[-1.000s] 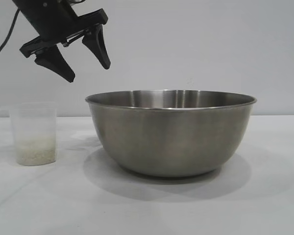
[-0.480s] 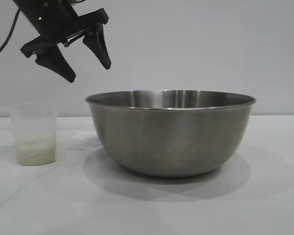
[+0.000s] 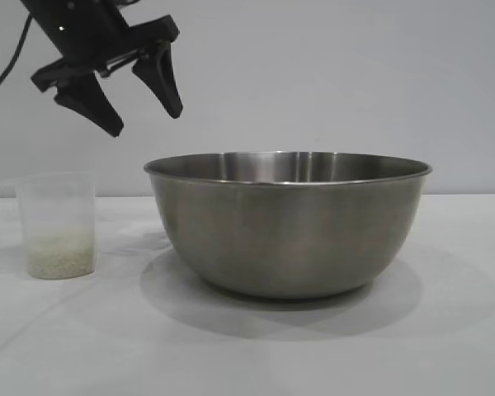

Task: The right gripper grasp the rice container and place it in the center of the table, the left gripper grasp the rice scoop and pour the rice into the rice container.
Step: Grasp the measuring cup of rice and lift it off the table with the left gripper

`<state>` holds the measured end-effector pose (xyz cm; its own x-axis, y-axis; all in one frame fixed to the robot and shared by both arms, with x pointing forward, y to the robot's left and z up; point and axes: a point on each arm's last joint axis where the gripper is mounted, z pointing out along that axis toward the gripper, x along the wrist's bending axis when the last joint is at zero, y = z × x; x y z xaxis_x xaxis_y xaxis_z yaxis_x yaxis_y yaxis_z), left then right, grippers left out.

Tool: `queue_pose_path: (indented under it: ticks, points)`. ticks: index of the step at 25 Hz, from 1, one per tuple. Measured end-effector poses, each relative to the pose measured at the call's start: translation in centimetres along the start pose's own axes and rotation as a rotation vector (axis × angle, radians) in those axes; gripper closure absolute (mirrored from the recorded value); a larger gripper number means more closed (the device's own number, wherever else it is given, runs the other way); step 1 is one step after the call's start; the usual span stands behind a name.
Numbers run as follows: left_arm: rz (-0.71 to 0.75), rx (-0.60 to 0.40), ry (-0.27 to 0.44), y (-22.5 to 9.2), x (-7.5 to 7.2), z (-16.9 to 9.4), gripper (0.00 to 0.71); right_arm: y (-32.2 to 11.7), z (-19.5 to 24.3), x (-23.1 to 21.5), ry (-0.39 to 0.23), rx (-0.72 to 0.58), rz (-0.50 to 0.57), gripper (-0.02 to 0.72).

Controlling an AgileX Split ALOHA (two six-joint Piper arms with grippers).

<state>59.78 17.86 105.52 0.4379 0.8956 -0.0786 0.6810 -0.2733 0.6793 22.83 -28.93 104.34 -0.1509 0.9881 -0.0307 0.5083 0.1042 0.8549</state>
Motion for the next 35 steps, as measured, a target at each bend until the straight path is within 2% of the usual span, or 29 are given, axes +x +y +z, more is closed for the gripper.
queue_pose_path:
  ticks: [8,13,17,21,25,29,35]
  points:
    - [-0.024,0.145,0.113,-1.0,0.0,-6.4,0.184,0.0,0.0,0.0,0.000,0.000,0.000,0.172]
    - [-0.064,0.166,0.122,-2.9,-0.7,-9.7,0.184,0.0,0.0,0.0,0.000,0.000,0.000,0.172]
    - [-0.083,0.167,0.118,-6.0,-1.3,-11.6,0.184,0.0,0.0,0.0,0.000,0.000,0.000,0.172]
    - [-0.103,0.071,0.112,-9.6,-1.9,-13.1,0.184,0.0,0.0,0.0,0.000,0.000,0.000,0.172]
    - [-0.138,-0.129,0.102,-12.8,-2.3,-13.6,0.184,0.0,0.0,0.0,0.000,0.000,0.000,0.172]
    - [-0.174,-0.286,0.112,-15.7,-2.2,-13.0,0.184,0.0,0.0,0.0,0.000,0.000,0.000,0.172]
    - [-0.197,-0.382,0.154,-19.5,-1.6,-10.8,0.184,0.0,0.0,0.0,0.000,0.000,0.000,0.172]
